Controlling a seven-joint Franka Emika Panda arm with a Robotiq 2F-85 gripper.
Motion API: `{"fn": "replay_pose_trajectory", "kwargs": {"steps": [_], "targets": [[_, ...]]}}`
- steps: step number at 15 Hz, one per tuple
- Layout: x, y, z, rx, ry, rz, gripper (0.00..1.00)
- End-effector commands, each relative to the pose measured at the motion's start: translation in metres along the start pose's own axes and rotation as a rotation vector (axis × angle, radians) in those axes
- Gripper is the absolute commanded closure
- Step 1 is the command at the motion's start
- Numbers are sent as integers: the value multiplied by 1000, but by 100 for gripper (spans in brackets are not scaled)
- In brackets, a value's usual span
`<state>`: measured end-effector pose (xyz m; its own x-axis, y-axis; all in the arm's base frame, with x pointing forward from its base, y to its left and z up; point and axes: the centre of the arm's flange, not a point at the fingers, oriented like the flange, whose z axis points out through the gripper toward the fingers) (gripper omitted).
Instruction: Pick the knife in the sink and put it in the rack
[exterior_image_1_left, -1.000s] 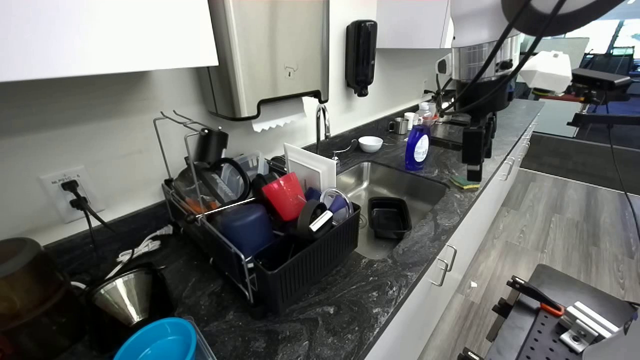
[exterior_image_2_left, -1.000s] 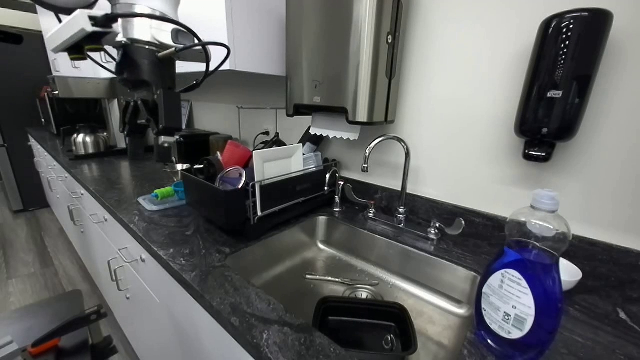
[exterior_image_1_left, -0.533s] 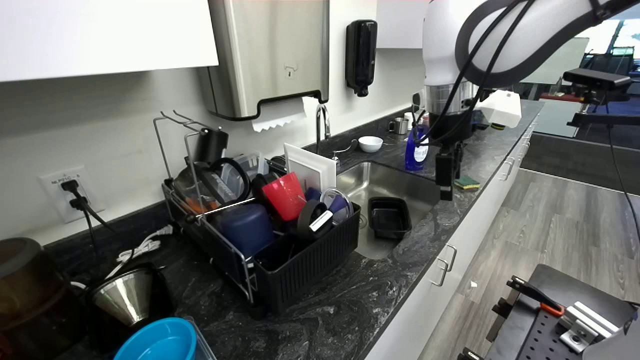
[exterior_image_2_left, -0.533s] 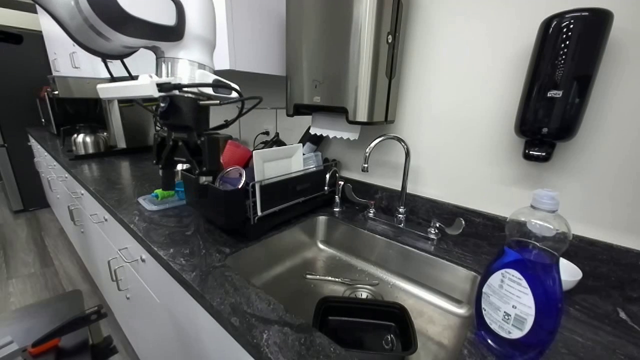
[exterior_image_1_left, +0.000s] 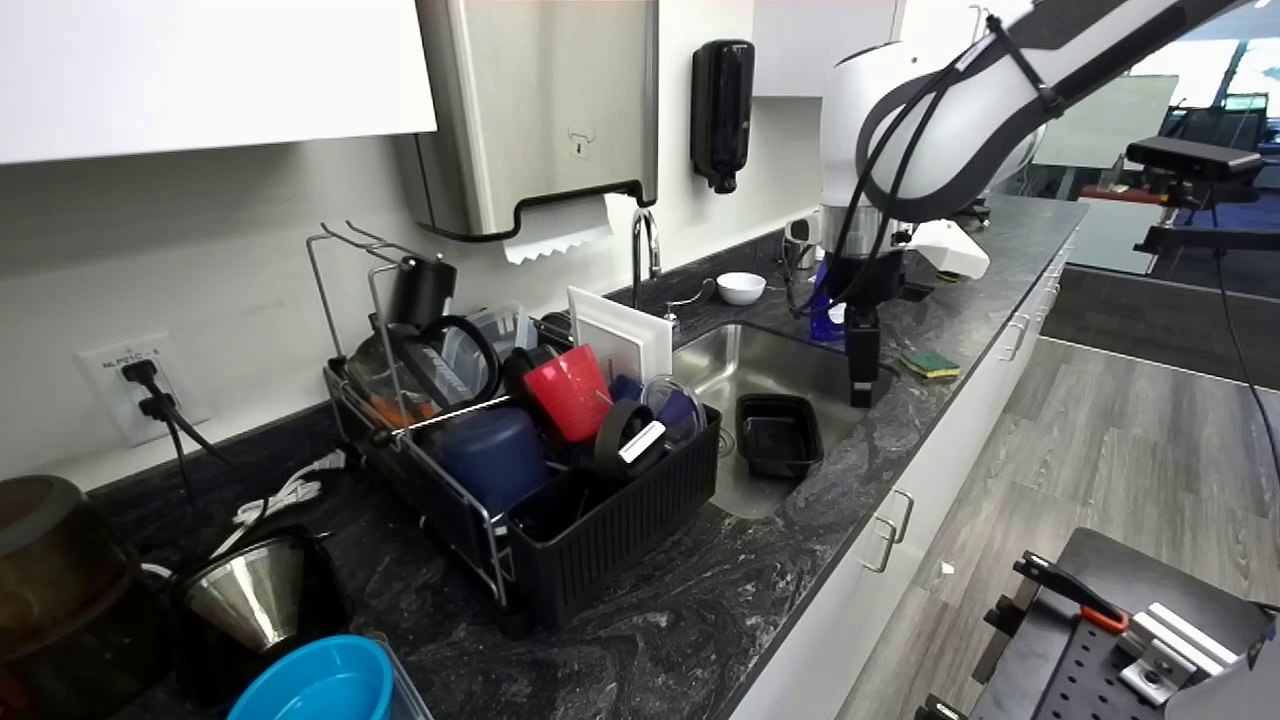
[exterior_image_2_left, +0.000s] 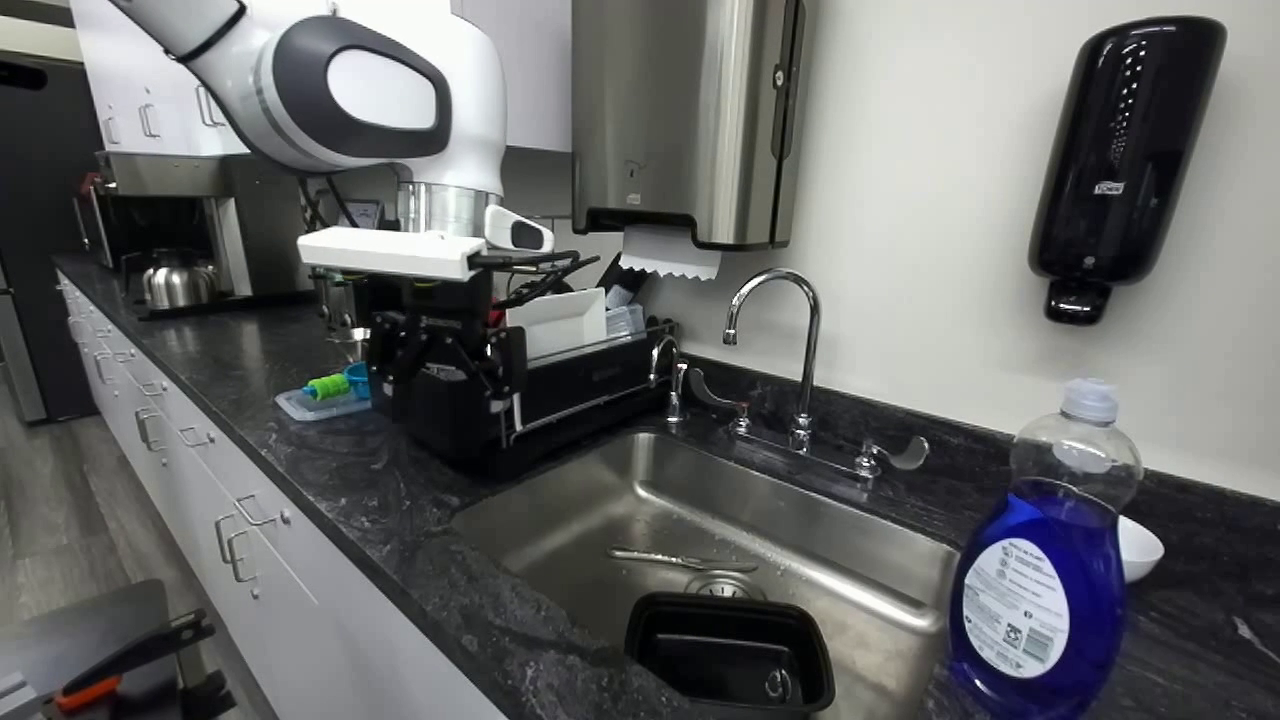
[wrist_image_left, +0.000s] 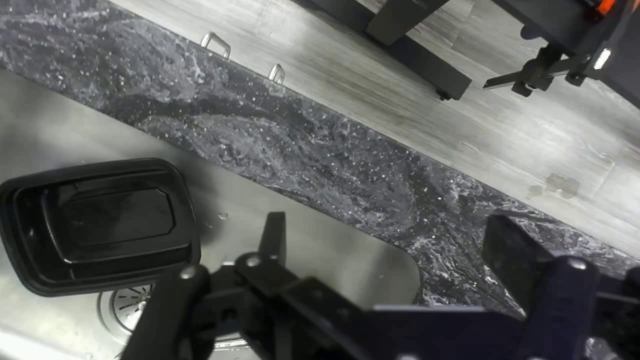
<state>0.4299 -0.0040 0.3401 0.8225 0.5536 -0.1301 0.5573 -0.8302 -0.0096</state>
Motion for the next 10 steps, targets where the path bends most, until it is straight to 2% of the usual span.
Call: {"fn": "replay_pose_trajectory", "kwargs": {"steps": [1,7,8,10], "targets": [[31,24,12,7,2,-89,0],[79,47,34,-24,2,-170,0],[66,36,30,-18,0,-140,0],[71,37,34,-15,-6,-142,0]]}}
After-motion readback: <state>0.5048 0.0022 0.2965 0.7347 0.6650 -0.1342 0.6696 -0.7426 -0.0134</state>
